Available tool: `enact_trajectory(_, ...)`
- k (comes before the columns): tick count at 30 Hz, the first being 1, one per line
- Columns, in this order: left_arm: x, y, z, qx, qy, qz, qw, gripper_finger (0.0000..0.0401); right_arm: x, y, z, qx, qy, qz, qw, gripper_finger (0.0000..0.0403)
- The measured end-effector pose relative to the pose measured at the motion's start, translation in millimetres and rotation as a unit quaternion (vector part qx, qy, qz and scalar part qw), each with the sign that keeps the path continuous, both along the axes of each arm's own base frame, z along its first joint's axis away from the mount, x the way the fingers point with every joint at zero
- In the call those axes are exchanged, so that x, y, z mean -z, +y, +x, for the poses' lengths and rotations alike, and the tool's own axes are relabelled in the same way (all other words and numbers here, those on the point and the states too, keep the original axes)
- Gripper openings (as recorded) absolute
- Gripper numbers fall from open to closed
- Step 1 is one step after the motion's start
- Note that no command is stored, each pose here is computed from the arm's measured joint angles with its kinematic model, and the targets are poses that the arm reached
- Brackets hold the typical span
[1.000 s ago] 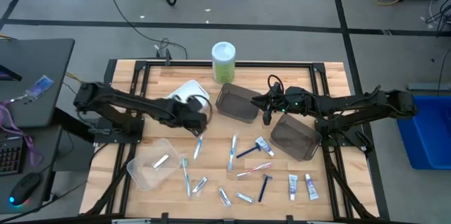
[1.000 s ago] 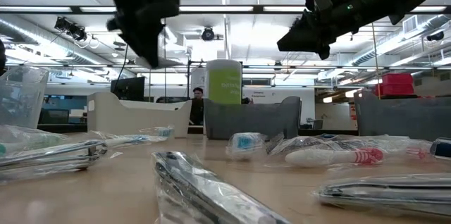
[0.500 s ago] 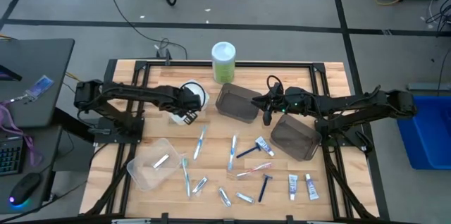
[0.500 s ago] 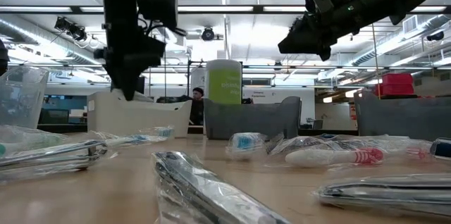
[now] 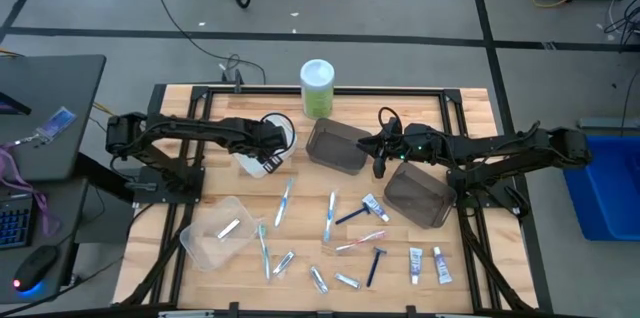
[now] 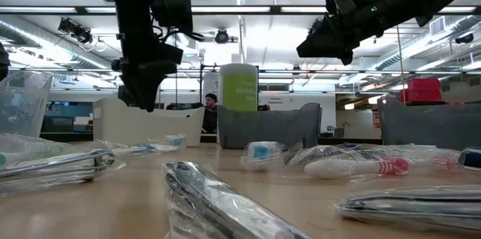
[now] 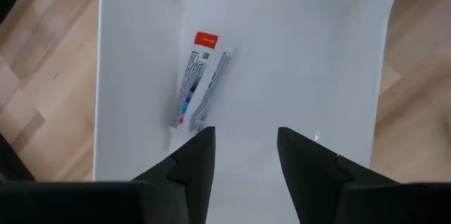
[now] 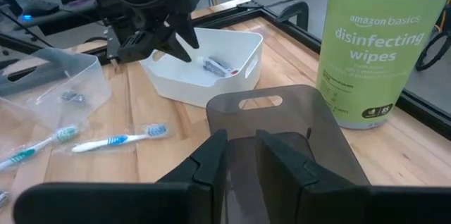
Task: Pick & Place Travel size toiletries
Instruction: Put the blue razor into the left black bin
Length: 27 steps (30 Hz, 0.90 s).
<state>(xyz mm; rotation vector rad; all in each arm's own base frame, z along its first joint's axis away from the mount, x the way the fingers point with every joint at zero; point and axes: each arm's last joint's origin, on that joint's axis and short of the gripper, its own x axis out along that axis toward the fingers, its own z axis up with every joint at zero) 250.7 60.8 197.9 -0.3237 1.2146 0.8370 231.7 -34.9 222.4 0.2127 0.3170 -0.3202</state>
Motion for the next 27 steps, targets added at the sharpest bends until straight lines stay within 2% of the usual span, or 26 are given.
enact_trajectory(6, -13, -5, 10, 0.023, -0.036, -0.002, 0.999, 0.0159, 0, 1, 0, -0.008, 0.0, 0.003, 1.0, 0.0086)
enact_trajectory(9, -36, -12, 13, 0.058, -0.056, 0.003, 0.997, 0.0153, 1, 2, 0, -0.029, 0.004, 0.011, 1.0, 0.0093)
enact_trajectory(11, -55, -18, 18, 0.085, -0.092, 0.01, 0.992, 0.015, 2, 3, 0, -0.042, 0.006, 0.016, 0.999, 0.01)
enact_trajectory(14, -82, -30, 13, 0.136, -0.125, 0.012, 0.983, 0.0145, 2, 7, 1, -0.068, 0.006, 0.024, 0.997, 0.0111)
enact_trajectory(19, -116, -54, -15, 0.262, -0.173, 0.01, 0.95, 0.0139, 7, 21, 5, -0.133, 0.016, 0.041, 0.99, 0.0122)
enact_trajectory(21, -121, -62, -29, 0.289, -0.183, 0.019, 0.94, 0.0139, 9, 28, 7, -0.166, 0.017, 0.045, 0.985, 0.0123)
enact_trajectory(23, -124, -67, -42, 0.291, -0.205, 0.039, 0.934, 0.0139, 10, 36, 9, -0.203, 0.016, 0.035, 0.979, 0.0124)
enact_trajectory(27, -111, -71, -58, 0.259, -0.255, 0.09, 0.927, 0.0139, 12, 54, 18, -0.254, -0.016, 0.006, 0.967, 0.0122)
